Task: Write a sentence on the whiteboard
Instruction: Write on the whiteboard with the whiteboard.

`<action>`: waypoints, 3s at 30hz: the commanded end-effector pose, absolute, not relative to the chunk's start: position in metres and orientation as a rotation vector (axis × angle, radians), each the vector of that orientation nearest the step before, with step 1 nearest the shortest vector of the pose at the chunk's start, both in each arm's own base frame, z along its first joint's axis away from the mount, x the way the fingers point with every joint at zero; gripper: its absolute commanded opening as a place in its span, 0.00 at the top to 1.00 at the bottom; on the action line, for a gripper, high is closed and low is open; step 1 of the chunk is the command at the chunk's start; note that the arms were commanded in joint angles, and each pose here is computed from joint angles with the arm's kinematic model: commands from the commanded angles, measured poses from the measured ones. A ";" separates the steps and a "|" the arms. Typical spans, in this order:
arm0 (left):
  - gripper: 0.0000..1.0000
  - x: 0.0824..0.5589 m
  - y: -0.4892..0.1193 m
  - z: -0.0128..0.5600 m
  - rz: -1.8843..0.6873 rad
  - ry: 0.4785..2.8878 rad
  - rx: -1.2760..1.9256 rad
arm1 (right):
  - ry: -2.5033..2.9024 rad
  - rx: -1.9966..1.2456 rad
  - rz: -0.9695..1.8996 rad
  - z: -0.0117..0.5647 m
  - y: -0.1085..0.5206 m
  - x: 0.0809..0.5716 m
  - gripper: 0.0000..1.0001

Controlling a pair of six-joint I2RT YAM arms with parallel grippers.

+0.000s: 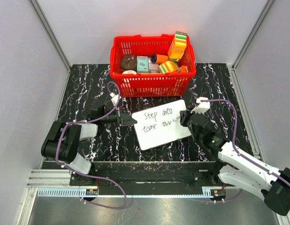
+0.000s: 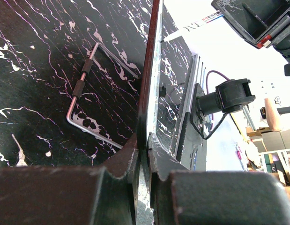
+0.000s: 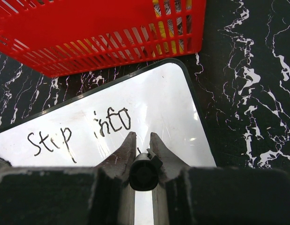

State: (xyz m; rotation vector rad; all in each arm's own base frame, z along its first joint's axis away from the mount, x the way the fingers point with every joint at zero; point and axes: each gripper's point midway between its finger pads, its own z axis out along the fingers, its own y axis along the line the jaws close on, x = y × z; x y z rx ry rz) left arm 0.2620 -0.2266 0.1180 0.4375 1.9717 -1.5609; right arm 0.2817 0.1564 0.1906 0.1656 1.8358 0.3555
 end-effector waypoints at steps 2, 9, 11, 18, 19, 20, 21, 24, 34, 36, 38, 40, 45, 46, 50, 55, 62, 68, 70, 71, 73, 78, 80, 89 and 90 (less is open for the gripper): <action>1.00 0.264 -0.230 0.109 -1.505 1.952 0.510 | 1.748 0.210 0.351 0.223 0.153 0.293 1.00; 1.00 0.264 -0.230 0.109 -1.506 1.952 0.509 | 1.726 0.226 0.344 0.229 0.150 0.294 1.00; 1.00 0.264 -0.230 0.109 -1.505 1.952 0.511 | 1.728 0.223 0.339 0.228 0.150 0.294 1.00; 1.00 0.265 -0.230 0.110 -1.503 1.947 0.513 | 1.736 0.230 0.330 0.222 0.147 0.294 1.00; 1.00 0.264 -0.230 0.110 -1.504 1.949 0.512 | 1.740 0.231 0.327 0.220 0.147 0.294 1.00; 1.00 0.264 -0.230 0.109 -1.507 1.953 0.511 | 1.744 0.231 0.323 0.218 0.146 0.293 1.00; 1.00 0.264 -0.231 0.110 -1.506 1.950 0.513 | 1.749 0.229 0.324 0.217 0.146 0.293 1.00; 1.00 0.265 -0.230 0.110 -1.504 1.950 0.511 | 1.767 0.227 0.321 0.211 0.146 0.292 1.00; 1.00 0.264 -0.231 0.110 -1.506 1.950 0.513 | 1.820 0.217 0.323 0.191 0.145 0.285 1.00; 1.00 0.265 -0.230 0.110 -1.503 1.950 0.510 | 1.829 0.217 0.327 0.188 0.146 0.284 1.00; 1.00 0.265 -0.231 0.110 -1.506 1.951 0.512 | 1.841 0.216 0.325 0.183 0.146 0.283 1.00; 1.00 0.264 -0.230 0.109 -1.505 1.953 0.510 | 1.841 0.219 0.334 0.182 0.146 0.281 1.00; 1.00 0.265 -0.230 0.109 -1.505 1.952 0.511 | 1.858 0.211 0.321 0.178 0.142 0.277 1.00; 1.00 0.265 -0.230 0.110 -1.504 1.950 0.511 | 1.859 0.212 0.317 0.177 0.141 0.277 1.00; 1.00 0.265 -0.230 0.109 -1.504 1.953 0.508 | 1.854 0.215 0.319 0.179 0.140 0.275 1.00; 1.00 0.265 -0.230 0.110 -1.503 1.949 0.513 | 1.824 0.221 0.337 0.192 0.139 0.275 1.00; 1.00 0.264 -0.230 0.110 -1.503 1.949 0.513 | 1.748 0.229 0.378 0.222 0.140 0.278 1.00; 1.00 0.265 -0.230 0.110 -1.504 1.951 0.512 | 1.739 0.218 0.343 0.232 0.140 0.285 1.00; 1.00 0.265 -0.230 0.110 -1.502 1.950 0.512 | 1.748 0.212 0.327 0.229 0.141 0.287 1.00; 1.00 0.264 -0.230 0.109 -1.504 1.951 0.512 | 1.750 0.214 0.323 0.229 0.141 0.288 1.00; 1.00 0.264 -0.230 0.109 -1.504 1.951 0.512 | 1.729 0.219 0.343 0.235 0.144 0.292 1.00; 1.00 0.265 -0.230 0.110 -1.503 1.950 0.510 | 1.722 0.220 0.338 0.238 0.145 0.296 1.00; 1.00 0.264 -0.230 0.110 -1.504 1.950 0.511 | 1.722 0.223 0.332 0.239 0.144 0.298 1.00; 1.00 0.264 -0.230 0.110 -1.505 1.952 0.511 | 1.747 0.217 0.324 0.228 0.146 0.303 1.00; 1.00 0.265 -0.230 0.110 -1.503 1.949 0.513 | 1.750 0.218 0.323 0.227 0.145 0.303 1.00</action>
